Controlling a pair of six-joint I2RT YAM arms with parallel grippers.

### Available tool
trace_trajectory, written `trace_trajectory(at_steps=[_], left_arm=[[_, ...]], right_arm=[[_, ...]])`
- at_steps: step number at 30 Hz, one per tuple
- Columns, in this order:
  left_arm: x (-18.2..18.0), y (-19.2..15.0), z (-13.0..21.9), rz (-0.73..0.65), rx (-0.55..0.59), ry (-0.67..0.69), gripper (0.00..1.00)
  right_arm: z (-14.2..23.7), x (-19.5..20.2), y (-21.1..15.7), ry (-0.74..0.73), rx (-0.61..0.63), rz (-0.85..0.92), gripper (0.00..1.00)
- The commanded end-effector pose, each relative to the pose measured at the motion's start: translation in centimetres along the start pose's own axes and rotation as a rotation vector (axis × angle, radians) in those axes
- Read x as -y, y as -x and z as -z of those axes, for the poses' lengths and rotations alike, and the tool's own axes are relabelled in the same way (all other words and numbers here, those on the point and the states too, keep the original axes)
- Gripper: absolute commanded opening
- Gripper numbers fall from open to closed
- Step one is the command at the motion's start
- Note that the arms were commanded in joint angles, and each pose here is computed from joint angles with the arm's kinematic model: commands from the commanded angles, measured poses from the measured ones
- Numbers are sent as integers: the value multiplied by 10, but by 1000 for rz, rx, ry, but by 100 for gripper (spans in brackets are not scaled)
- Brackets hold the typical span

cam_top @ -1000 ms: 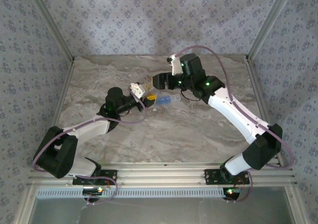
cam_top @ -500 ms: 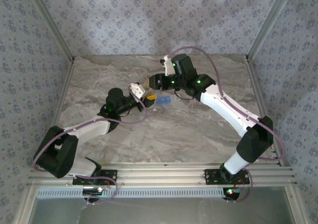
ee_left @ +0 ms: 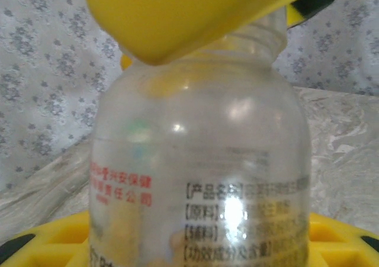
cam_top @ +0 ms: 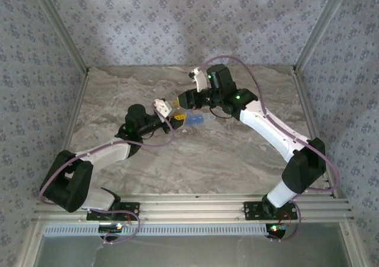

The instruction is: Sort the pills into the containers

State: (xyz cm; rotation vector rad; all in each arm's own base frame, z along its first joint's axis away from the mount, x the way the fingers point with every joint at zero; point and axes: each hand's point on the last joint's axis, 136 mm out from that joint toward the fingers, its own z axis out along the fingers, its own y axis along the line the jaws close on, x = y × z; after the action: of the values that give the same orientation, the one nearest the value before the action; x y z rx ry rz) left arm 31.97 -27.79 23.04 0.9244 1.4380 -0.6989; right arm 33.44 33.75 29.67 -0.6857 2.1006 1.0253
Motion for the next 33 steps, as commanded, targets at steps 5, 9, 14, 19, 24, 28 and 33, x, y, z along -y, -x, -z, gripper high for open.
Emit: trace_trajectory(at_steps=[5,9,14,19,24,28,33], left_arm=[[46,18,10,-12,21,-301,13],[58,16,14,-12,19,-379,13],[71,16,18,-14,1,-462,13],[77,13,18,-18,-17,-499,12],[58,2,7,-25,-67,-355,13],[20,-15,1,-6,-106,-101,13],[-28,-38,15,19,-155,227,13]], right_arm=[[36,-47,-16,335,-3,474,0],[60,-67,-42,498,-21,749,0],[80,-71,-57,550,-60,971,0],[89,-63,-53,548,-109,1038,0],[80,-48,-32,425,-64,985,0],[68,-7,0,144,71,861,0],[57,34,-15,-17,9,632,0]])
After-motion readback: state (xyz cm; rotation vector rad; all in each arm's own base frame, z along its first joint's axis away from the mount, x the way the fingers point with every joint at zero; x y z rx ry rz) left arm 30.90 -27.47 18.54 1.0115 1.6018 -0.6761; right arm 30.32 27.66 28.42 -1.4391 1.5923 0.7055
